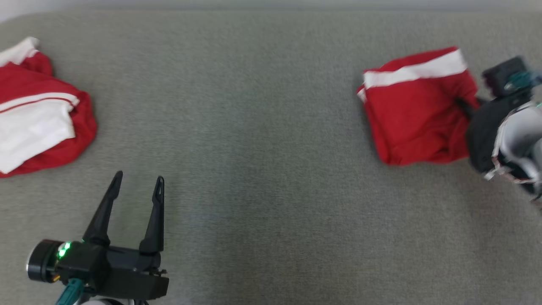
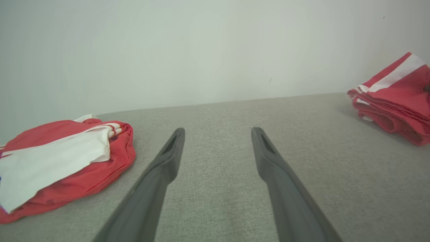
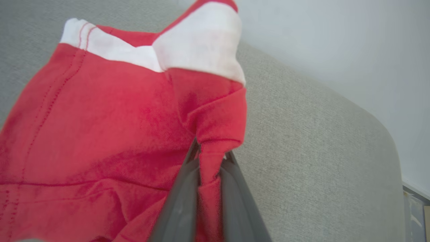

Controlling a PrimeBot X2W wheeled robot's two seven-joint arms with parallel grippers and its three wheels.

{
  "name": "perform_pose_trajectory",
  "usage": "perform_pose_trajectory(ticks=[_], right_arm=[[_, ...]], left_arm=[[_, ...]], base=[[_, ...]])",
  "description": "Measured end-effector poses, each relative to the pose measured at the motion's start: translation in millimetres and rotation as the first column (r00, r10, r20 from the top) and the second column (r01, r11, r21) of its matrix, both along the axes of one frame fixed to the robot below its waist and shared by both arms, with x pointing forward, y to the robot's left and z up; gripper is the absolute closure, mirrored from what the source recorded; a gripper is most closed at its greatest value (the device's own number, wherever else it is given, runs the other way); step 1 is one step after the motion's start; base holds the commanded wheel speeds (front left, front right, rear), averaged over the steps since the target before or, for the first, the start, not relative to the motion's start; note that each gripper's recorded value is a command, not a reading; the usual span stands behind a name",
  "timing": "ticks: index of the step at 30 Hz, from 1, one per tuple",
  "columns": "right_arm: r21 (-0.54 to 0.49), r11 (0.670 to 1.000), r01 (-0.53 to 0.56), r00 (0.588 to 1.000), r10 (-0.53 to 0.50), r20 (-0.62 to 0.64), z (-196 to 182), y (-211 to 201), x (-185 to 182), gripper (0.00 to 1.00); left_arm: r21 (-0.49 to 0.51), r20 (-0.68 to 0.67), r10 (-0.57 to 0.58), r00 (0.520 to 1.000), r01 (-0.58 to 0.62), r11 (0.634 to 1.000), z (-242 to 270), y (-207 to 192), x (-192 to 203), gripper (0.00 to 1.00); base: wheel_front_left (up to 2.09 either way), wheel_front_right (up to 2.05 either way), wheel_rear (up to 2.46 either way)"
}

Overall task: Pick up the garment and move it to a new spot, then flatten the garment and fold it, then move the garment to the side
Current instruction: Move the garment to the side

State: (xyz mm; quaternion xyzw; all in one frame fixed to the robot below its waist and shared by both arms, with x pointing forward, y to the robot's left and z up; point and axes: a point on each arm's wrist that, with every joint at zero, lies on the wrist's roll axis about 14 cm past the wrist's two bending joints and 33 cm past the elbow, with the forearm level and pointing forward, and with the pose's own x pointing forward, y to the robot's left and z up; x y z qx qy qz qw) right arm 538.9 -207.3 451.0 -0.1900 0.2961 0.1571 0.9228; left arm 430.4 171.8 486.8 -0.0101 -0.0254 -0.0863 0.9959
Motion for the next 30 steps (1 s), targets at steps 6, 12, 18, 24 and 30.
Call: perform_pose_trajectory(ticks=[6,12,18,24,30], right_arm=[[-0.095,0.994,0.059,0.998,-0.060,-0.005,0.4,-50.1,16.0,1.00],[-0.183,0.975,0.126,0.991,-0.133,-0.025,-5.8,-98.7,21.8,1.00],[-0.263,0.943,0.203,0.977,-0.213,-0.007,2.1,-146.8,27.1,1.00],[-0.349,0.910,0.225,0.971,-0.240,-0.002,8.3,-177.6,27.9,1.00],[-0.385,0.892,0.237,0.968,-0.252,0.013,11.6,-192.2,33.9,1.00]], left_arm=[[0.029,-0.011,-0.074,0.997,0.074,0.997,-14.7,-13.9,23.6,0.00],[0.045,-0.003,-0.149,0.989,0.149,0.988,-26.3,-31.8,46.1,0.00],[0.056,0.028,-0.208,0.978,0.206,0.977,-30.7,-48.6,62.0,0.00],[0.075,0.103,-0.198,0.975,0.191,0.979,-17.0,-49.1,72.7,0.00],[0.100,0.091,-0.190,0.977,0.181,0.978,-21.6,-42.8,74.0,0.00]], base=[[0.00,0.00,0.00],[0.00,0.00,0.00],[0.00,0.00,0.00],[0.00,0.00,0.00],[0.00,0.00,0.00]])
